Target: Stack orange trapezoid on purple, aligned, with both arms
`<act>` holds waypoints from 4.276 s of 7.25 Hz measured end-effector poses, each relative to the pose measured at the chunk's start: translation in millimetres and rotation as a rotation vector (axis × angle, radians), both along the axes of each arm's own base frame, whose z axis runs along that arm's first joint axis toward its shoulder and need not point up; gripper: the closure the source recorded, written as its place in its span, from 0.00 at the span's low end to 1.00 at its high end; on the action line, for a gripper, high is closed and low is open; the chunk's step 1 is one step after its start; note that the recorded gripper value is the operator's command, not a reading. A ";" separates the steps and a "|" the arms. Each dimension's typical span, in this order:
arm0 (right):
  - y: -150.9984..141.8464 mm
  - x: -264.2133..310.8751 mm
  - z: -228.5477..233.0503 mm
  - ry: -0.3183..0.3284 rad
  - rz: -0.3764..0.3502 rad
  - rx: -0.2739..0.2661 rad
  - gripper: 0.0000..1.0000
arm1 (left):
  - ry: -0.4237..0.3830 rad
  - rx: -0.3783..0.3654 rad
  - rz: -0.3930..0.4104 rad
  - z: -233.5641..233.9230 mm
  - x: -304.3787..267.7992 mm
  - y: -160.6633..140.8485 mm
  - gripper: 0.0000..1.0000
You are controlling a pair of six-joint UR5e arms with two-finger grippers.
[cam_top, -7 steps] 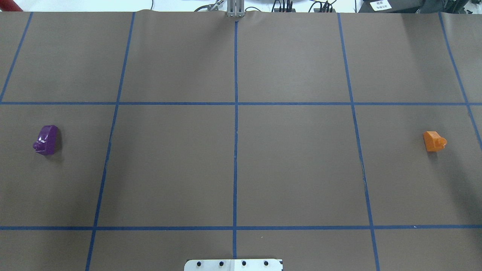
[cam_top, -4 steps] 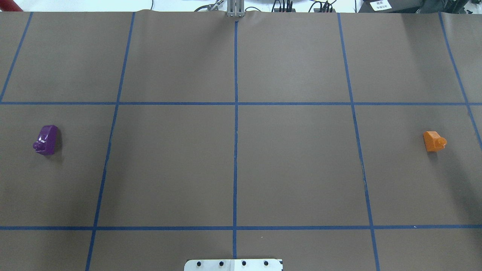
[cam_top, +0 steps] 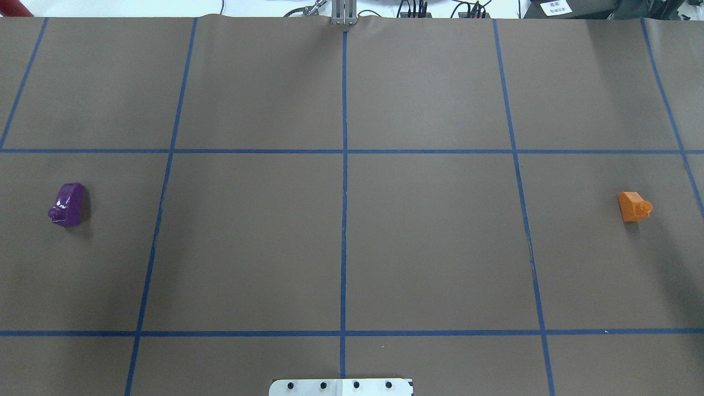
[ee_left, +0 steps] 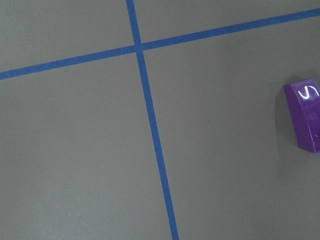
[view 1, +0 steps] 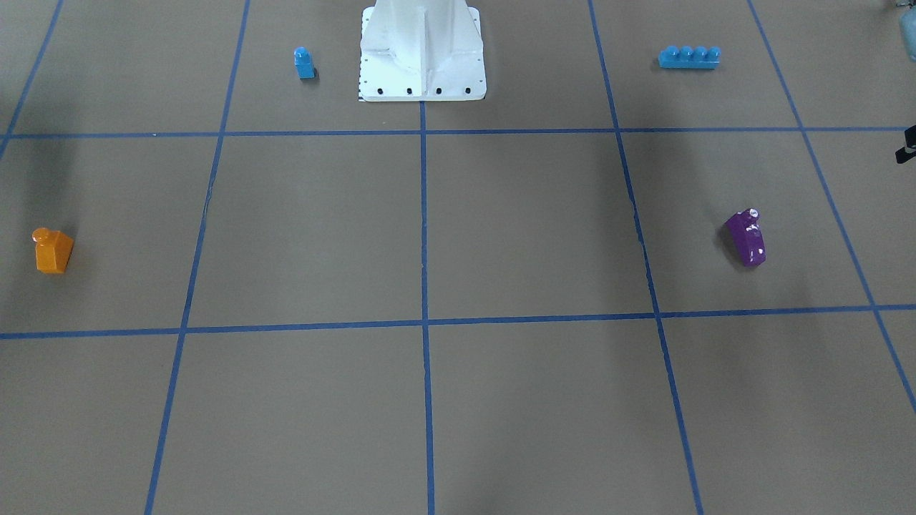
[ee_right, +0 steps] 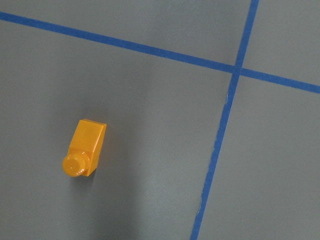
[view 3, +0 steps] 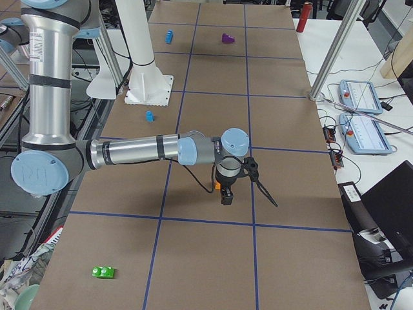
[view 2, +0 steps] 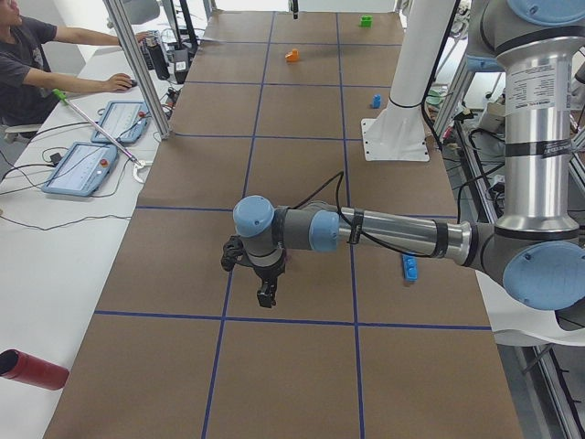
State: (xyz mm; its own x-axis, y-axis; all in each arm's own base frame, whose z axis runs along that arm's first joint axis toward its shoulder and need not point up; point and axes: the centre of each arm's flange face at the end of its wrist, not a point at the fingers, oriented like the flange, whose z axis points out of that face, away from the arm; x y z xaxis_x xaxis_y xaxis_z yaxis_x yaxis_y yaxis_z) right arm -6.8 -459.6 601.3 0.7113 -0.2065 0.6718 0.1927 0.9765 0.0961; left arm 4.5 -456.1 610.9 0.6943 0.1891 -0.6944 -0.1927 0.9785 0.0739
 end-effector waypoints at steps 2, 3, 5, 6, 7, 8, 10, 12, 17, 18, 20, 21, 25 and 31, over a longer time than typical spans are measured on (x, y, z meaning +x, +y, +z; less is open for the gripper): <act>0.3 0.1 0.4 0.000 0.001 -0.002 0.00 | -0.001 -0.001 -0.006 -6.5 32.7 -3.8 0.00; 0.4 0.1 1.2 0.001 0.001 -0.004 0.00 | -0.004 -0.019 -0.019 -8.7 47.8 -3.9 0.00; 0.9 0.1 3.6 0.001 0.001 -0.009 0.00 | -0.013 -0.083 -0.046 -13.2 77.8 -3.8 0.00; 1.3 0.2 4.6 0.002 0.002 -0.012 0.00 | -0.014 -0.119 -0.063 -21.9 101.7 -6.4 0.00; 1.6 0.0 5.1 0.002 0.001 -0.013 0.00 | -0.013 -0.144 -0.078 -30.9 129.0 -7.5 0.00; 1.7 -0.2 5.4 0.002 0.001 -0.014 0.00 | -0.014 -0.162 -0.087 -36.3 154.6 -8.7 0.00; 1.9 -0.6 6.4 0.002 0.000 -0.016 0.00 | -0.022 -0.198 -0.102 -39.9 192.2 -21.0 0.00; 2.1 -1.4 9.2 0.004 -0.002 -0.023 0.00 | -0.028 -0.231 -0.108 -35.4 209.2 -32.5 0.00; 2.4 -3.1 10.9 0.004 -0.006 -0.026 0.00 | -0.065 -0.280 -0.077 -26.8 257.9 -30.4 0.68; 2.6 -3.6 11.4 0.004 -0.007 -0.028 0.00 | -0.070 -0.287 -0.076 -23.6 259.4 -29.5 1.00; 2.5 -4.9 11.6 0.003 -0.009 -0.029 0.00 | -0.083 -0.284 -0.082 -21.7 259.8 -30.2 1.00; 2.4 -4.9 10.2 0.003 -0.009 -0.025 0.00 | -0.086 -0.266 -0.099 -36.8 259.3 -33.1 1.00; 2.7 -6.6 2.6 -0.020 -0.008 -0.017 0.00 | -0.035 -0.231 -0.105 -254.5 353.9 -33.3 1.00; 4.3 -31.7 -2.5 -0.070 -0.051 -0.032 0.00 | -0.058 -0.167 -0.079 -445.7 618.0 14.8 1.00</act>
